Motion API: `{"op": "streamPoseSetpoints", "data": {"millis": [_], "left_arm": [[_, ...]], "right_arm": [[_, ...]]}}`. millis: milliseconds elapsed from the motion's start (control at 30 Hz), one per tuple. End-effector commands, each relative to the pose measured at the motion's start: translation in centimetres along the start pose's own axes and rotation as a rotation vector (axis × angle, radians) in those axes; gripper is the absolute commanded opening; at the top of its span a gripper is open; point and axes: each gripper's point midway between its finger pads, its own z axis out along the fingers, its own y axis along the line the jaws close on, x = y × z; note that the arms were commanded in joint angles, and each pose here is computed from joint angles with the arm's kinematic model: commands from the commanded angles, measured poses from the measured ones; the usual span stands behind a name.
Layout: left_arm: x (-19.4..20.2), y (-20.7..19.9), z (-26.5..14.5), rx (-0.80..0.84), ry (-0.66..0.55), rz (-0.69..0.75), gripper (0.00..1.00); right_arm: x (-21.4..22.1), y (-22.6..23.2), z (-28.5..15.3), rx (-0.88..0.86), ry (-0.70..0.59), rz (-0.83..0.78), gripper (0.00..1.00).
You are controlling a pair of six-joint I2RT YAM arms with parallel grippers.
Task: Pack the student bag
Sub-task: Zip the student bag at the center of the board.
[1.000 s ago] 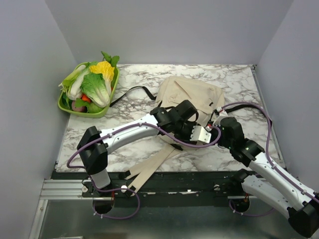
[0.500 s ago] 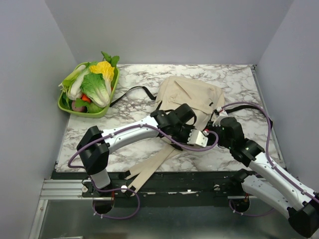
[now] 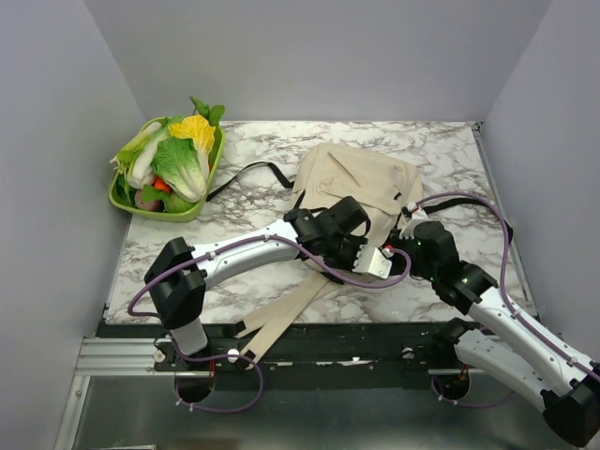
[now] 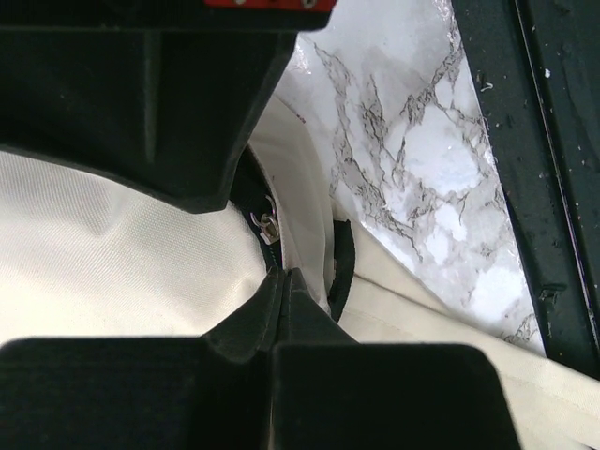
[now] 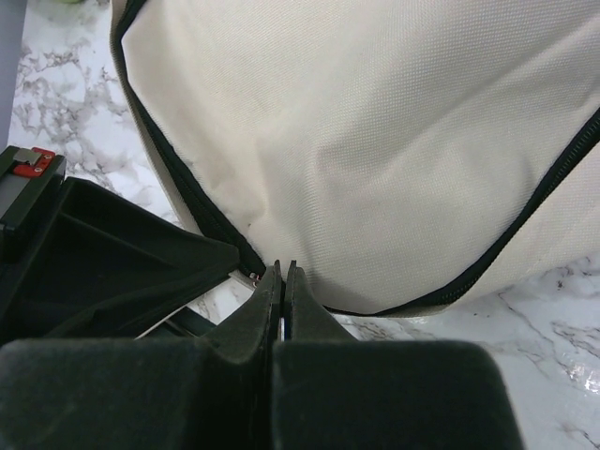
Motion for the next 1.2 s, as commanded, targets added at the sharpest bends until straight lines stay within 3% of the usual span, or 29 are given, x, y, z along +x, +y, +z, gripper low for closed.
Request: {"op": "streamPoseSetpoints", "data": {"millis": [0,300,733,867,900,933,1000,1033,1067,1100,1167], "left_arm": [[-0.9,-1.2,-0.4,0.036,-0.004,0.01,0.0],[0.6,-3.1,-1.8,0.072,0.037,0.031,0.0],[4.0,-6.1,-2.8,0.106,0.099,0.014,0.0],[4.0,-5.5,-2.9,0.059,0.097,-0.012,0.01],[3.7,-4.8,-2.8,0.034,0.09,-0.021,0.04],[3.1,-4.0,-3.0,0.005,0.078,-0.026,0.19],[2.7,-2.9,-3.1,-0.027,0.073,-0.056,0.33],[2.0,-2.0,-3.4,-0.049,0.056,-0.059,0.49],[1.9,-1.5,-3.6,-0.06,0.054,-0.069,0.88],[1.9,-1.2,-3.4,-0.064,0.055,-0.07,0.99],[2.2,-1.1,-3.2,-0.065,0.069,-0.065,0.99]], "right_arm": [[-0.2,-1.2,-0.7,0.07,-0.015,-0.016,0.01],[0.0,-5.9,-2.4,0.342,-0.034,0.034,0.01],[-2.7,-6.1,-3.3,0.416,-0.077,-0.02,0.01],[-2.3,-4.5,-2.5,0.312,-0.066,-0.019,0.01],[-1.7,-3.8,-2.0,0.265,-0.041,-0.006,0.01],[-1.7,-3.2,-1.6,0.232,-0.044,0.004,0.01],[-0.4,-3.0,-0.9,0.202,-0.004,0.03,0.01],[-0.2,-2.9,-0.6,0.191,-0.002,0.034,0.01],[0.0,-2.9,-0.5,0.188,0.002,0.037,0.01],[0.3,-2.9,-0.5,0.186,0.006,0.041,0.01],[0.2,-2.9,-0.6,0.185,-0.001,0.041,0.01]]}}
